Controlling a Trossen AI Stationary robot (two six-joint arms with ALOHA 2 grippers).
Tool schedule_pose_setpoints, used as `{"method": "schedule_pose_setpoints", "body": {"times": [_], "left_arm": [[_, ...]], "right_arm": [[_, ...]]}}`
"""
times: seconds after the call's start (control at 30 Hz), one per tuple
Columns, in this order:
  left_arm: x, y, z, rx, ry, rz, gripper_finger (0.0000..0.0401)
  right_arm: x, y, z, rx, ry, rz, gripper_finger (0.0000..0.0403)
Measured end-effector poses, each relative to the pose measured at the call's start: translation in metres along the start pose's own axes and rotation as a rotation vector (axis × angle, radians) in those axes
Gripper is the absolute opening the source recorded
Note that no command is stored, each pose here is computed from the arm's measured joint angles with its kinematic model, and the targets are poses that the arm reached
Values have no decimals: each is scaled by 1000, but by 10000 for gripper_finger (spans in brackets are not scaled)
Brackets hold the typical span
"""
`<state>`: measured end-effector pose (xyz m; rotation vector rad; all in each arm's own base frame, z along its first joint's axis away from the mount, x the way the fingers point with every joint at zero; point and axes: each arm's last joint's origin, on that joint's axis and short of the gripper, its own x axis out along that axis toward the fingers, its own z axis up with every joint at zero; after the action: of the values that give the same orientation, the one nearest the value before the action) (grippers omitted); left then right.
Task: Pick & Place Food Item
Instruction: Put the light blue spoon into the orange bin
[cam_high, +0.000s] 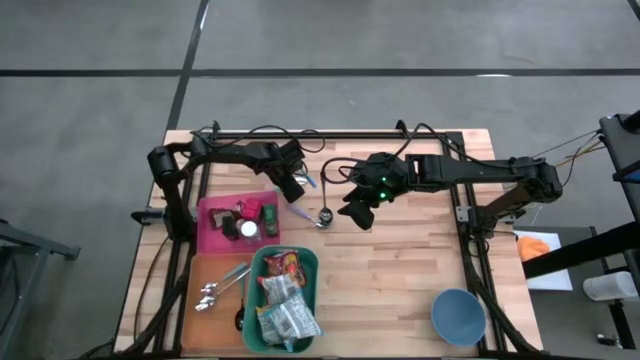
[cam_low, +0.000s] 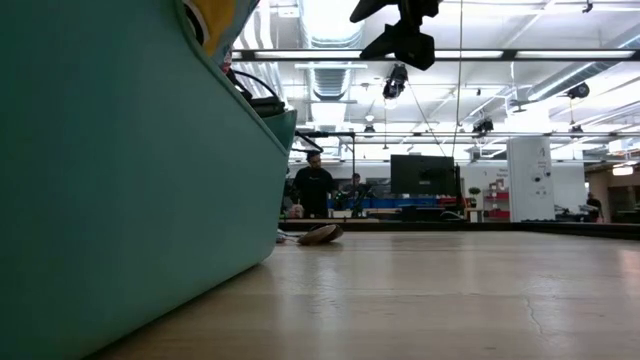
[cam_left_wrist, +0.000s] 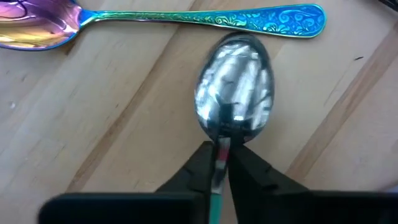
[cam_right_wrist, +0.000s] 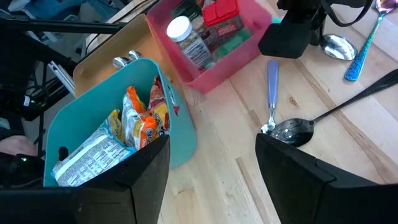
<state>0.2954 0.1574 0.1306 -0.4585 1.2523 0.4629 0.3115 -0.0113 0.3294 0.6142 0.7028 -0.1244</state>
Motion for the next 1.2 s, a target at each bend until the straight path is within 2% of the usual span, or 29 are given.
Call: {"method": "schedule_pose_setpoints", "body": {"times": [0.13,0.6,1.0,1.2], "left_arm": [[0,0,0,0,1,-7,10],[-4,-1,1,-3,-7,4,8],[-35,-1,3,-15,-93,57,6],[-59,0,2,-9,-167,120,6]], "right_arm": [[0,0,0,0,0,0,233],[0,0,0,0,0,0,233],[0,0,0,0,0,0,233],[0,0,0,0,0,0,233]]}}
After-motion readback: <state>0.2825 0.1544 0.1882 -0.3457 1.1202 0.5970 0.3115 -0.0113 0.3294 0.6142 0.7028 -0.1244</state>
